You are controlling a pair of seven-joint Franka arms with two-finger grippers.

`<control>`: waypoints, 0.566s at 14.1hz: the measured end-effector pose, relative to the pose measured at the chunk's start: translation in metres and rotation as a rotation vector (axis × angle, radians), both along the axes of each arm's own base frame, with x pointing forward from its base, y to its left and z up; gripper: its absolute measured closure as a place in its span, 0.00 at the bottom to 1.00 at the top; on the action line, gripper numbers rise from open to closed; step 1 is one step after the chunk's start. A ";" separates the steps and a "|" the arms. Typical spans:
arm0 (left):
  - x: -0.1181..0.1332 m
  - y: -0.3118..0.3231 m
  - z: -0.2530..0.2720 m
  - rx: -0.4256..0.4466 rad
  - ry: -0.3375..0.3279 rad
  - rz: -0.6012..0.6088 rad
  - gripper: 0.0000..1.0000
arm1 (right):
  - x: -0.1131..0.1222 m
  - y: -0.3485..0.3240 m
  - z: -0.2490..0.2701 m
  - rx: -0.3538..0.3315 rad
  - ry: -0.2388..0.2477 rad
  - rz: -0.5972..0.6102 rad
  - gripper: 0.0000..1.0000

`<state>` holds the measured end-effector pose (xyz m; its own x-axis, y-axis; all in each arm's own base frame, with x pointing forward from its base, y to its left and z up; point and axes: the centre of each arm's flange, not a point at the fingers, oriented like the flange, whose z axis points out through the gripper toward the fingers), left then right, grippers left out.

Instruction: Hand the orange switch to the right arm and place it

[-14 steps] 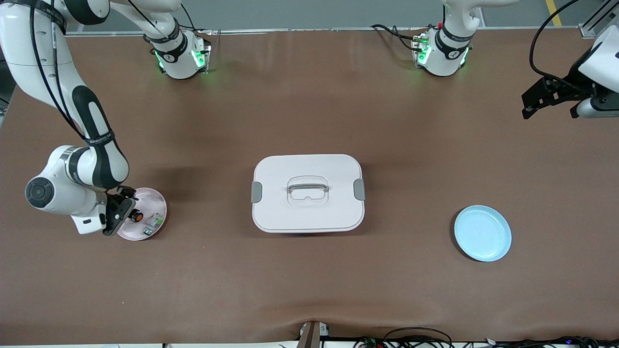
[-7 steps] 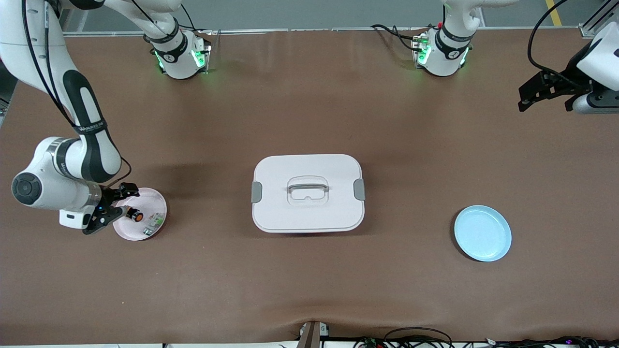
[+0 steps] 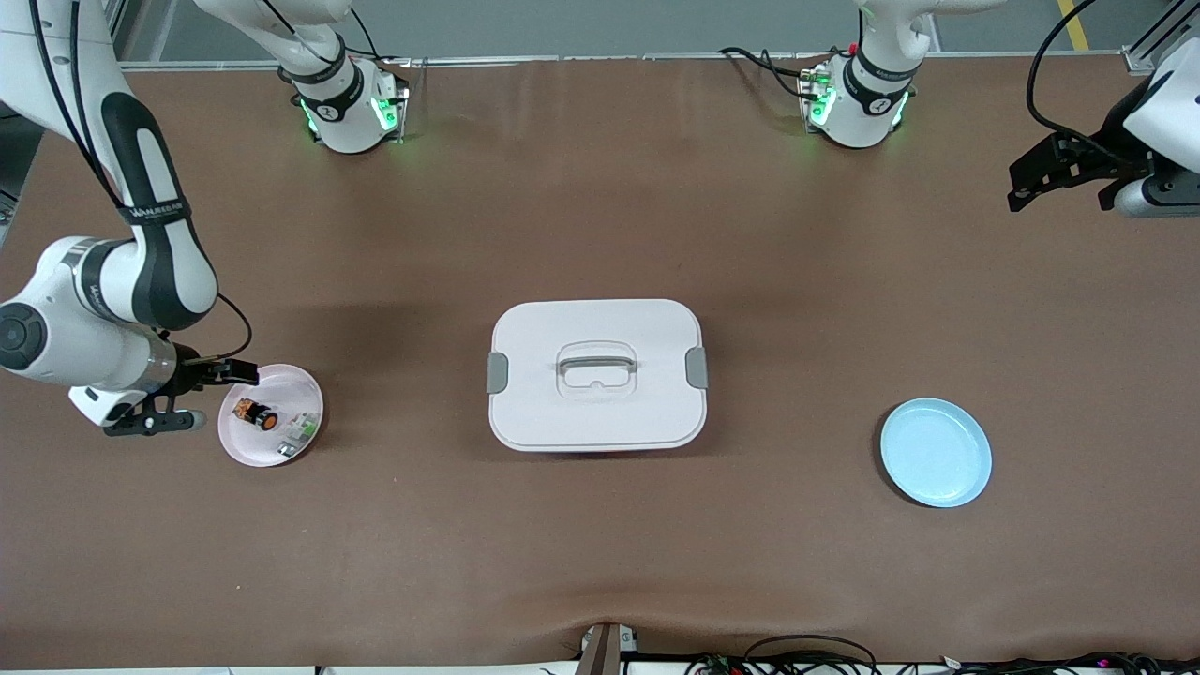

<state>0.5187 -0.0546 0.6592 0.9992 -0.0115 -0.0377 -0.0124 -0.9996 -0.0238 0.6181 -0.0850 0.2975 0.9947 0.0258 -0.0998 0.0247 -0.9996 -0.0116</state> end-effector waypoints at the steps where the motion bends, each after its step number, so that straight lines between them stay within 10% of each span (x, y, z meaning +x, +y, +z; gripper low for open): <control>1: 0.000 0.001 0.000 0.000 0.001 0.001 0.00 | 0.000 -0.001 0.011 -0.003 -0.016 -0.015 0.00; 8: 0.002 0.003 -0.003 0.000 0.006 0.005 0.00 | -0.024 -0.003 0.110 0.002 -0.030 -0.035 0.00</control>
